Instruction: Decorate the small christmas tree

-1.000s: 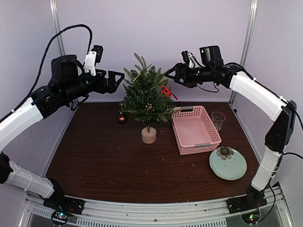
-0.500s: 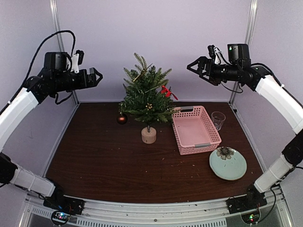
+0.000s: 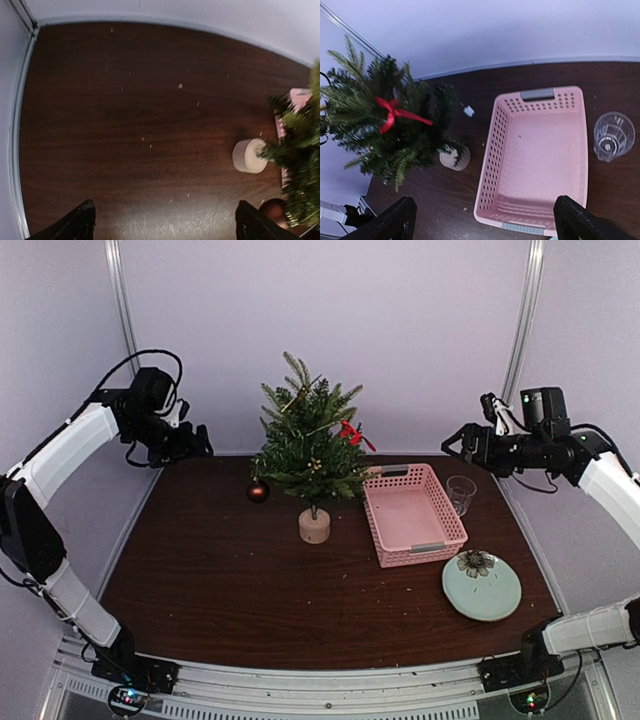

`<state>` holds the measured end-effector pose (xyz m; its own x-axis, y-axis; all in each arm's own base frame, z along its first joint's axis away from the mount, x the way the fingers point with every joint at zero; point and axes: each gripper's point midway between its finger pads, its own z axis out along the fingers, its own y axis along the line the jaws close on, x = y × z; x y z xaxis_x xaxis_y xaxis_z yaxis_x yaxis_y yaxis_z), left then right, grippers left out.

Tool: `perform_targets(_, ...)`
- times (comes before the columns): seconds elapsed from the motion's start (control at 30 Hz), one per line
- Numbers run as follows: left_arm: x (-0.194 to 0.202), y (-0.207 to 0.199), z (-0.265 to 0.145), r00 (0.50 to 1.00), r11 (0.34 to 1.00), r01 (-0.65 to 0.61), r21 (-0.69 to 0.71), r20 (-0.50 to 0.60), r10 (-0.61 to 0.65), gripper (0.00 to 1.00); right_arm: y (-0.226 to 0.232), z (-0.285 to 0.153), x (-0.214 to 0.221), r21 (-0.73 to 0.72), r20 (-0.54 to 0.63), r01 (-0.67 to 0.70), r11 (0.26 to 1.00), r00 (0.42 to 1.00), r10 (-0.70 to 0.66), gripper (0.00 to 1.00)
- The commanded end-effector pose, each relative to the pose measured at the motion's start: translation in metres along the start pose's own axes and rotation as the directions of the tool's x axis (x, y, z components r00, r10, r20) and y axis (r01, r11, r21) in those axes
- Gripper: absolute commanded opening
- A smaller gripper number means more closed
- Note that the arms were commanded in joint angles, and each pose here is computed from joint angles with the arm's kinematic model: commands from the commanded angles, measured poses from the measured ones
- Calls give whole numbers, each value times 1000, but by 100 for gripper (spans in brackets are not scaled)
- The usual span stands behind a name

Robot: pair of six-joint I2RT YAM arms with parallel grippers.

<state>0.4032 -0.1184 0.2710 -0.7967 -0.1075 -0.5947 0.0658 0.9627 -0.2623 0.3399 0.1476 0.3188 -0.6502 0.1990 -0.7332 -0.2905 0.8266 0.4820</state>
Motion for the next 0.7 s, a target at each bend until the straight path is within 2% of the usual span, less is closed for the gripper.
perform_targets(0.0,65,21,26,976,996,61,-59,-206,-72,98,-29,-4,50,76,-64,-4,997,998,9,100)
perform_targets(0.13,107,32,44,964,995,49,-84,-257,-70,98,-47,-1,86,91,-69,-25,996,997,32,99)
perform_targets(0.3,137,34,56,961,995,3,-99,-276,-30,98,-61,6,116,90,-77,-37,995,996,44,100)
perform_targets(0.43,147,30,60,965,993,-42,-109,-261,12,98,-67,14,129,87,-94,-47,995,994,55,99)
perform_targets(0.67,148,28,62,976,992,-35,-118,-219,8,97,-68,21,129,74,-90,-52,996,994,59,100)
